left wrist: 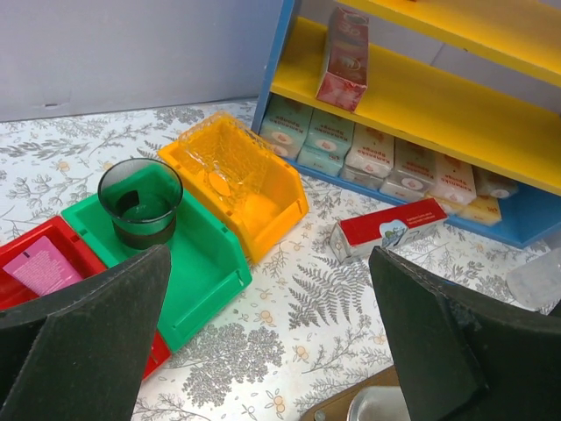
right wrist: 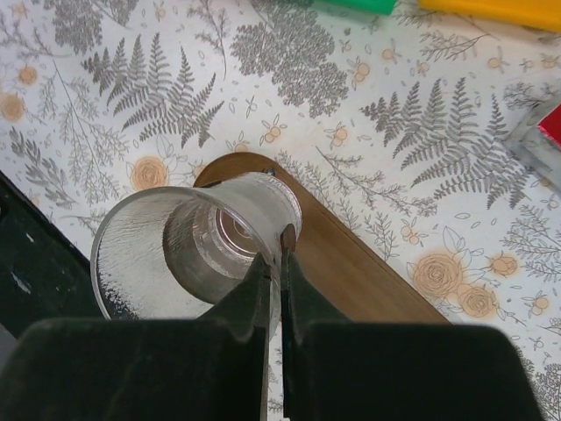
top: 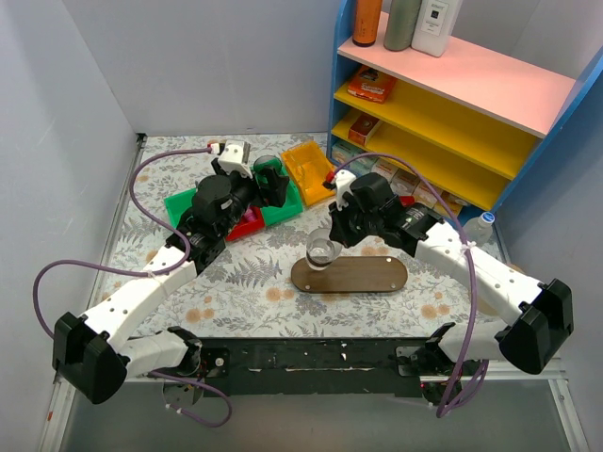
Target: Prepare toiletry sets of a toothbrush and toothpaste on the tray
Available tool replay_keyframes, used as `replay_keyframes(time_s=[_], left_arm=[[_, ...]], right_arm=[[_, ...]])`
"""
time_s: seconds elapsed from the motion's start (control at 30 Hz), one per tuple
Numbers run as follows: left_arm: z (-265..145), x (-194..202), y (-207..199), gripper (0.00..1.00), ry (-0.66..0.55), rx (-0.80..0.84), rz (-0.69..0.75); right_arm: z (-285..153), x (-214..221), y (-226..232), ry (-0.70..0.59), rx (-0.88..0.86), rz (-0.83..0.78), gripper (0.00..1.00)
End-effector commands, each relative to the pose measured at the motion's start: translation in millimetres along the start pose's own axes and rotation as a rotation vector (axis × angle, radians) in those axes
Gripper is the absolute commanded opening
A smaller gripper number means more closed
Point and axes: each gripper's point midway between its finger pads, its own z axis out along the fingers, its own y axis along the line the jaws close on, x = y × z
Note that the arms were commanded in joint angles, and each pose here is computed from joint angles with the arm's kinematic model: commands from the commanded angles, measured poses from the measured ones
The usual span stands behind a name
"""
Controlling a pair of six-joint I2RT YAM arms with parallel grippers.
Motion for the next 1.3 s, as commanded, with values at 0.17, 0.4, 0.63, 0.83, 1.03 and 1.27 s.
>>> replay_keyframes(time_s=[0.17, 0.4, 0.63, 0.83, 1.03, 1.27], left_arm=[[-6, -19, 6, 0.98, -0.075, -0.032, 0.006], [-3, -14, 3, 0.98, -0.058, -0.021, 0.005], [-2, -10, 6, 0.98, -0.055, -0.029, 0.002], [-1, -9, 5, 0.98, -0.055, -0.026, 0.001], [0, -7, 7, 0.98, -0.052, -0.036, 0.004], [1, -5, 8, 0.98, -0.047, -0.039, 0.007]], right_arm=[[7, -18, 5, -0.060, -0.009, 0.022, 0.01], [20, -4, 18, -0.036, -0.006, 0.041, 0.01], [34, 3, 23, -0.010, 0.023, 0.036, 0.01], [44, 7, 23, -0.003, 0.035, 0.048, 0.01], [52, 10, 27, 0.008, 0.035, 0.055, 0.01], [55, 12, 34, 0.019, 0.028, 0.051, 0.01]])
